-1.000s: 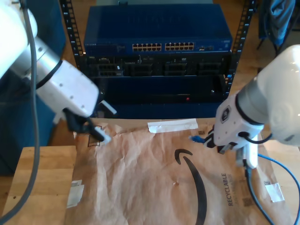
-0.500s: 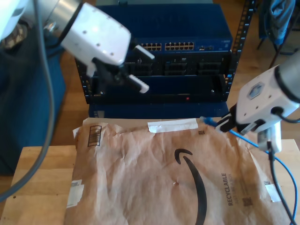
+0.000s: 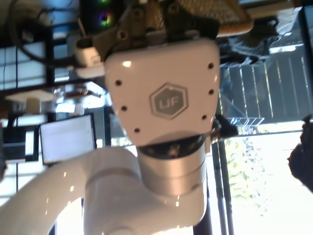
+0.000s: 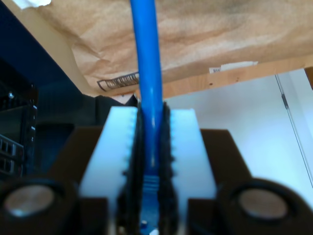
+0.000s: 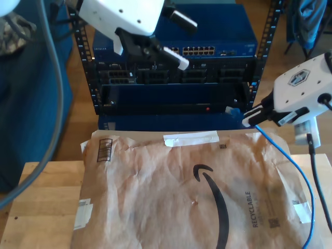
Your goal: Grab the cable and plug it in
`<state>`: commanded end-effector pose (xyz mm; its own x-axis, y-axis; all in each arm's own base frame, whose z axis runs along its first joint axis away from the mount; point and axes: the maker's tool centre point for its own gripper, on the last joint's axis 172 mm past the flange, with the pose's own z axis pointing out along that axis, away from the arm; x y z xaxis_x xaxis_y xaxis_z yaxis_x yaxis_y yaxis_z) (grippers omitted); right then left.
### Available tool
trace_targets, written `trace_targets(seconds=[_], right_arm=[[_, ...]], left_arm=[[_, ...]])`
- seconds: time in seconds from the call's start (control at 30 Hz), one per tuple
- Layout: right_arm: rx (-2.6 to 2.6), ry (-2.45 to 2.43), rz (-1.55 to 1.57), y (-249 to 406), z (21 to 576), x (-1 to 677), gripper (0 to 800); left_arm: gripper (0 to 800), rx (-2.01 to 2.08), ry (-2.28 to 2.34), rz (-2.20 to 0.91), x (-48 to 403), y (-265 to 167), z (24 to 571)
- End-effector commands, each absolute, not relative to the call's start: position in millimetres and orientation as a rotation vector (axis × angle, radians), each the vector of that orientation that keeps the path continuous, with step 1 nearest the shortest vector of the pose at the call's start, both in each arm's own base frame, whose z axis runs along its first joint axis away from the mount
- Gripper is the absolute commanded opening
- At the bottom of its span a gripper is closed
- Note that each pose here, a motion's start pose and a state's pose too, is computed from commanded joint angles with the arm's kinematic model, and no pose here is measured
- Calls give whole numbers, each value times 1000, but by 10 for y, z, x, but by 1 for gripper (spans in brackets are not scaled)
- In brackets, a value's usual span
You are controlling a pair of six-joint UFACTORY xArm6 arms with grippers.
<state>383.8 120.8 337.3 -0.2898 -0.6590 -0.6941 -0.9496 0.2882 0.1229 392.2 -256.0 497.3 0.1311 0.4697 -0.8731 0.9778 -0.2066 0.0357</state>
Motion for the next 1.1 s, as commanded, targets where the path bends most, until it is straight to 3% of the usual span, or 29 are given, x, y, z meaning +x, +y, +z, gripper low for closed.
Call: trace_targets(seconds=[0.5,1.1], right_arm=[[-1369,1941,824,1453,3710,3822,2],[-1365,1778,822,1704,4562,3927,2]], left_arm=[[800,1625,1448,-1153,3924,-2619,5096],[799,1630,1452,-1151,3921,-2618,5063]])
